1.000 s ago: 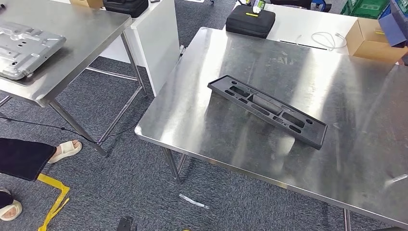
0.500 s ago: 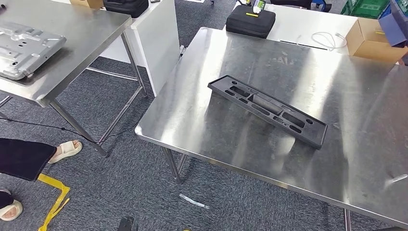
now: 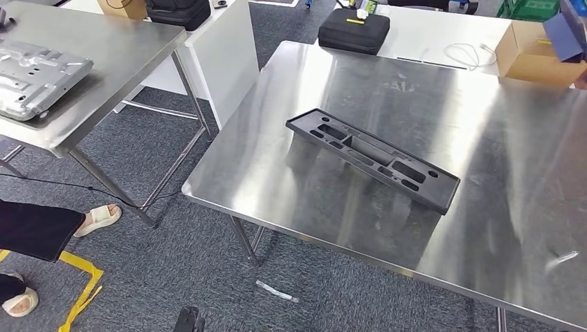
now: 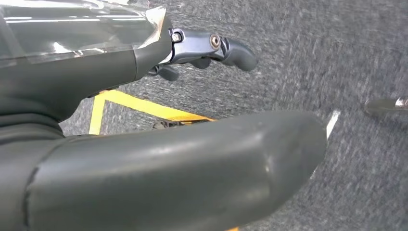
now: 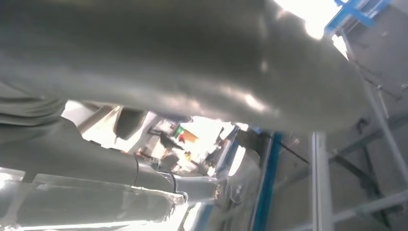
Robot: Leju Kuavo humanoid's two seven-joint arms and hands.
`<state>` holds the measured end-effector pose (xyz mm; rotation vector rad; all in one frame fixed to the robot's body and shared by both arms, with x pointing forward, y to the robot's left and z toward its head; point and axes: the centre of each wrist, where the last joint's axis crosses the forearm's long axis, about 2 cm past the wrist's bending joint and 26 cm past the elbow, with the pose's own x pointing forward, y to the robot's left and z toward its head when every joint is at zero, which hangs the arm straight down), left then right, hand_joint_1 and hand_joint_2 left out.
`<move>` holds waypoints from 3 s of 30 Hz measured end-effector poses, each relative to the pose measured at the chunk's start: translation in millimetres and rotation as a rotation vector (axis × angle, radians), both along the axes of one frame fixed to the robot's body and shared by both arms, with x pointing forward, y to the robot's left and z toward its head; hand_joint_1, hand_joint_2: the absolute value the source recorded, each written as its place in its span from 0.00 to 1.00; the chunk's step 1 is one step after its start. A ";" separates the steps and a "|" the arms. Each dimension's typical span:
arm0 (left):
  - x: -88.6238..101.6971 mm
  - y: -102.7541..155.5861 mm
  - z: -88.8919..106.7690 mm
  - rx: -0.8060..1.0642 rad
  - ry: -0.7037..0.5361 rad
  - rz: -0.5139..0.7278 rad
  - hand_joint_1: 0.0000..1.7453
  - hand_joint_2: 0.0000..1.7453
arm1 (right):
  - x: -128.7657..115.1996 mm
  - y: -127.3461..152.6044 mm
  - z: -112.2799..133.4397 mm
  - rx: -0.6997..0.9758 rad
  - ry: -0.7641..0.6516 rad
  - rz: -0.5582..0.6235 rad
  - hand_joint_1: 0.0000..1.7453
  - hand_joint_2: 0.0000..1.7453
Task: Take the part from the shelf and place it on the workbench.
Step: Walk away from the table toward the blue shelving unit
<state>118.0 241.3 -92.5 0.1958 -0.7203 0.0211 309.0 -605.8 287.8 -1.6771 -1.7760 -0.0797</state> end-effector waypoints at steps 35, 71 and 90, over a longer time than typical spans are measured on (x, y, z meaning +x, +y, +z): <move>-0.1 -3.4 0.3 -0.005 0.000 -0.010 0.00 0.00 | 6.8 -0.8 6.3 0.020 -0.029 0.013 0.00 0.00; 1.8 -1.3 0.5 -0.002 -0.008 -0.009 0.00 0.00 | -3.5 -5.6 -13.2 0.081 -0.025 0.006 0.00 0.00; 1.5 0.6 0.2 0.007 -0.013 -0.012 0.00 0.00 | -45.3 13.0 -108.9 0.272 0.077 -0.037 0.00 0.00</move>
